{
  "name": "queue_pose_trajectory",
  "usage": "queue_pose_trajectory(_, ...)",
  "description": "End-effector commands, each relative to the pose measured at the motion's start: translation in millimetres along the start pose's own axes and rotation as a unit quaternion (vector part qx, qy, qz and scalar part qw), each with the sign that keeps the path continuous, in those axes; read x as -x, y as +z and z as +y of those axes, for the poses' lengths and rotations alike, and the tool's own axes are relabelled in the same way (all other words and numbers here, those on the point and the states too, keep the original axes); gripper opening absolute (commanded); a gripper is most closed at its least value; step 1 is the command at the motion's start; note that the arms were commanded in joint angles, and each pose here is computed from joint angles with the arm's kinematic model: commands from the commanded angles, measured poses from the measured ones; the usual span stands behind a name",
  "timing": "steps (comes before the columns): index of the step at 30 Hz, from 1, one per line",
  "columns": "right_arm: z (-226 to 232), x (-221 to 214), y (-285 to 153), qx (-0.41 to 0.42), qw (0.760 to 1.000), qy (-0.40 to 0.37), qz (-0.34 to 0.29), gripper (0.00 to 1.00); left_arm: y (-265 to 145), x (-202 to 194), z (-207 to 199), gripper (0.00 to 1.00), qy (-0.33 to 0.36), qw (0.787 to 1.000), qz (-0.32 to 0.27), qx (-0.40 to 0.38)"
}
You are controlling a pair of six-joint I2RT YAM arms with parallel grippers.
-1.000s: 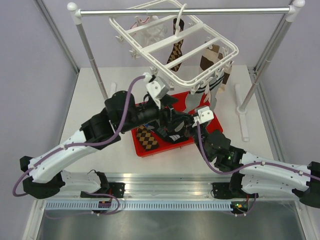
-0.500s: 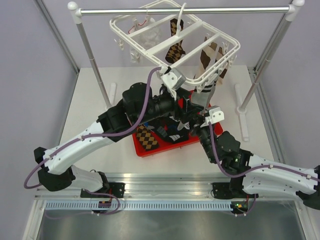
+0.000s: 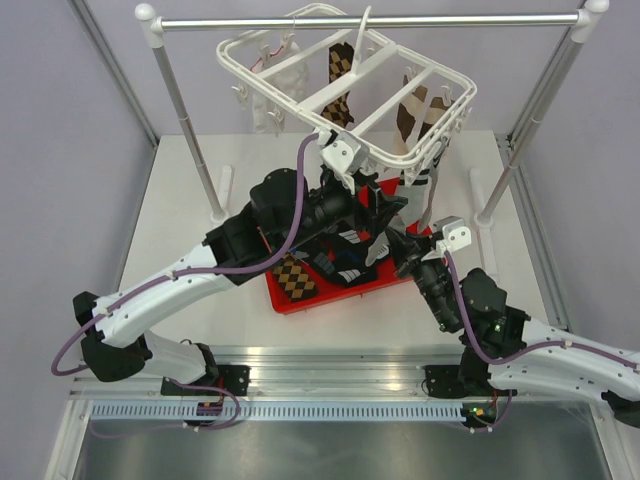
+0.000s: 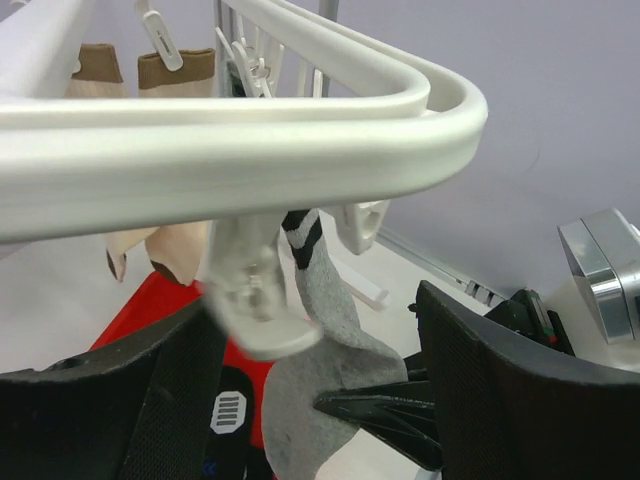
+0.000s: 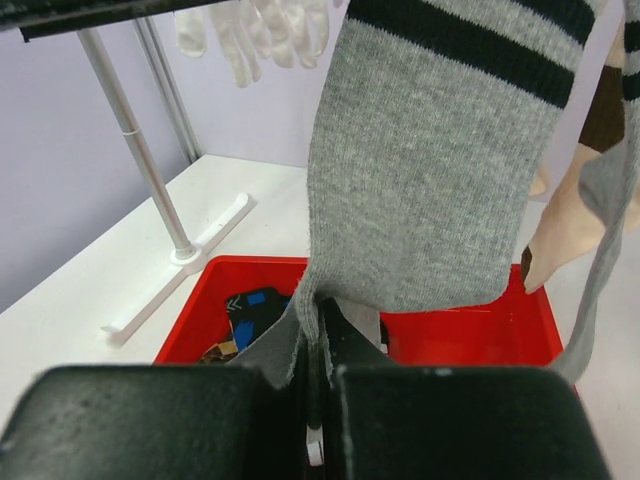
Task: Remove the socks clipped to the hanger
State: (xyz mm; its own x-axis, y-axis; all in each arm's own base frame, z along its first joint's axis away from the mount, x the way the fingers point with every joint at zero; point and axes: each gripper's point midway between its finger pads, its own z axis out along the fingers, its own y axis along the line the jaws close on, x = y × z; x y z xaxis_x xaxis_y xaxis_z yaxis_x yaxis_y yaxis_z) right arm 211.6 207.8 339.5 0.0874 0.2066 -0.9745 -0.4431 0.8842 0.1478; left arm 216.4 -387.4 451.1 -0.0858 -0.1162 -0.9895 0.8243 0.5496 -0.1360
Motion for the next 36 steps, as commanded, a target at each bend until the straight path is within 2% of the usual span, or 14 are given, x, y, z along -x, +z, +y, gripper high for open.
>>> queue_pose_trajectory(1, 4.8, -0.7, -4.1, 0.018, 1.000, 0.014, 0.002, 0.01, 3.1, 17.9, -4.9, 0.77, 0.014, 0.999, -0.040, -0.015)
queue_pose_trajectory(16, 19.0, -5.6, -1.1, 0.047, 0.999, 0.001, 0.018, 0.01, 24.5, 17.7, 2.1, 0.80, 0.044, 0.997, -0.069, 0.002)
queue_pose_trajectory(22, 19.4, -16.3, 5.9, 0.030, 0.999, -0.014, 0.035, 0.01, 9.9, 38.8, 33.5, 0.78, 0.042, 0.990, -0.103, 0.083)
queue_pose_trajectory(25, 20.0, -26.8, 12.4, 0.015, 0.998, -0.030, 0.056, 0.17, -1.0, 42.3, 49.6, 0.77, 0.033, 0.986, -0.115, 0.117)
queue_pose_trajectory(26, 19.4, -29.3, 13.6, 0.010, 0.998, -0.034, 0.060, 0.28, -7.9, 48.4, 54.2, 0.77, 0.028, 0.984, -0.123, 0.128)
queue_pose_trajectory(29, 14.8, -38.2, 16.2, -0.013, 0.997, -0.037, 0.071, 0.50, -19.7, 51.0, 74.1, 0.73, 0.015, 0.976, -0.129, 0.175)
queue_pose_trajectory(31, 14.8, -42.5, 15.9, -0.014, 0.996, -0.037, 0.076, 0.55, -26.4, 51.5, 91.4, 0.68, 0.004, 0.970, -0.131, 0.207)
queue_pose_trajectory(32, 15.6, -43.2, 15.2, -0.011, 0.996, -0.036, 0.078, 0.59, -31.4, 51.2, 99.2, 0.62, -0.011, 0.966, -0.130, 0.222)
queue_pose_trajectory(36, 18.6, -41.1, 10.1, 0.010, 0.996, -0.029, 0.078, 0.66, -48.8, 53.0, 132.1, 0.55, -0.028, 0.952, -0.134, 0.274)
